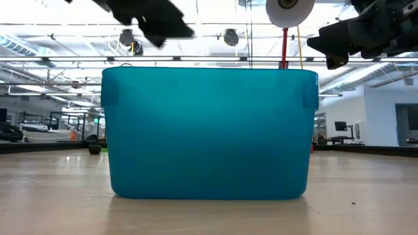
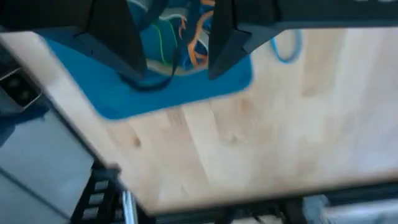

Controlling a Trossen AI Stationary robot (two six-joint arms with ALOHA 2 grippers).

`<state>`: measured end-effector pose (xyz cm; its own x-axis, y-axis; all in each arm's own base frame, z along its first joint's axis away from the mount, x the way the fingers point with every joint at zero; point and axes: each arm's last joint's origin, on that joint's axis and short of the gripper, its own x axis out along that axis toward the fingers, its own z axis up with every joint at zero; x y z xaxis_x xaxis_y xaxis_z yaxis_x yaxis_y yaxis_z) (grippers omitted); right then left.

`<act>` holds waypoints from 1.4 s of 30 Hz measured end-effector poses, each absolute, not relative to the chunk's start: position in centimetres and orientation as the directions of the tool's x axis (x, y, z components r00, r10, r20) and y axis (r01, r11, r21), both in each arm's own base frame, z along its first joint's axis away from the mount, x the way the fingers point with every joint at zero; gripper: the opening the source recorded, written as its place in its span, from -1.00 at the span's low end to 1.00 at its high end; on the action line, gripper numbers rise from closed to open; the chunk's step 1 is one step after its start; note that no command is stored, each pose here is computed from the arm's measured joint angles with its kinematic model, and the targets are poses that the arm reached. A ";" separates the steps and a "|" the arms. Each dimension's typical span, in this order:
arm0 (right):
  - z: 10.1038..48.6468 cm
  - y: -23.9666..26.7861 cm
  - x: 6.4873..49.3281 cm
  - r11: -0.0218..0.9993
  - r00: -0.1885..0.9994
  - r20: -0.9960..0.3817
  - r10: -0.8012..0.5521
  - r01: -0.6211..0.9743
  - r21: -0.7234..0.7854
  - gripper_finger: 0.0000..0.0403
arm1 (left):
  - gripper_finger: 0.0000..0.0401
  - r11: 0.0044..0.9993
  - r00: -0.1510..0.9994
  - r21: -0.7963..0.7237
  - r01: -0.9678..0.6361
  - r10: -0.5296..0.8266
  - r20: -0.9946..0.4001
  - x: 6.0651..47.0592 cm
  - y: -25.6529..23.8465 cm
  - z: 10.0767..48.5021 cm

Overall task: Pick and place rubber bands into bin
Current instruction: Put the light blue rubber band into the blue bin

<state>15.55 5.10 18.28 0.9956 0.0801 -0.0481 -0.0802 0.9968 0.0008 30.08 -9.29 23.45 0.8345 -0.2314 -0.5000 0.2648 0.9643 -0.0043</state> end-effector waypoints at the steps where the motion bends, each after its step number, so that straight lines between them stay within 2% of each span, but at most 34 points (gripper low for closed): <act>1: 18.3 5.1 15.6 0.997 0.996 -0.048 0.080 -0.080 -0.005 -0.26 | -0.07 0.965 0.835 -0.002 0.262 -0.228 -0.500 29.4 -9.0 24.3; 7: 18.5 5.1 15.6 0.996 0.996 -0.030 0.085 -0.084 0.009 -0.26 | 0.00 0.965 0.851 0.047 0.258 -0.204 -0.483 25.1 -7.5 28.2; 12: 18.4 5.3 15.5 0.989 0.988 -0.032 0.151 -0.150 0.010 -0.27 | 0.00 0.965 0.894 0.066 0.255 -0.209 -0.396 21.8 -6.4 29.2; 17: 18.4 5.6 15.5 0.971 0.970 -0.034 0.241 -0.240 0.011 -0.26 | 0.00 0.972 0.929 0.062 0.227 -0.197 -0.312 18.8 -5.4 27.7; 19: 18.4 5.6 15.5 0.971 0.971 -0.038 0.237 -0.237 -0.001 -0.26 | 0.00 0.974 0.940 0.052 0.219 -0.196 -0.281 17.9 -5.2 26.8; 23: 18.4 5.4 15.5 0.986 0.986 -0.037 0.165 -0.166 -0.013 -0.27 | 0.00 0.981 0.960 0.038 0.191 -0.178 -0.218 16.8 -4.7 25.0; 28: 18.8 5.2 15.6 0.991 0.991 0.011 0.136 -0.136 -0.005 -0.29 | 0.00 0.983 0.970 0.036 0.180 -0.171 -0.170 16.3 -4.6 23.0; 32: 19.8 4.8 16.1 0.999 0.999 0.025 0.046 -0.046 -0.029 -0.29 | 0.00 0.986 0.979 0.066 0.150 -0.139 -0.152 16.3 -4.5 22.6; 35: 21.2 4.7 17.3 0.997 1.000 -0.017 0.016 -0.017 -0.069 -0.30 | 0.00 0.991 0.984 0.066 0.116 -0.106 -0.143 16.3 -4.4 22.7; 39: 22.0 4.4 19.8 0.988 0.986 -0.157 -0.049 0.025 -0.151 -0.30 | 0.00 0.992 0.987 0.064 0.108 -0.100 -0.127 16.4 -4.3 22.9; 42: 21.1 4.0 21.6 0.979 0.956 -0.276 -0.099 0.043 -0.200 -0.30 | 0.00 0.992 0.987 0.063 0.108 -0.099 -0.125 16.4 -4.4 22.9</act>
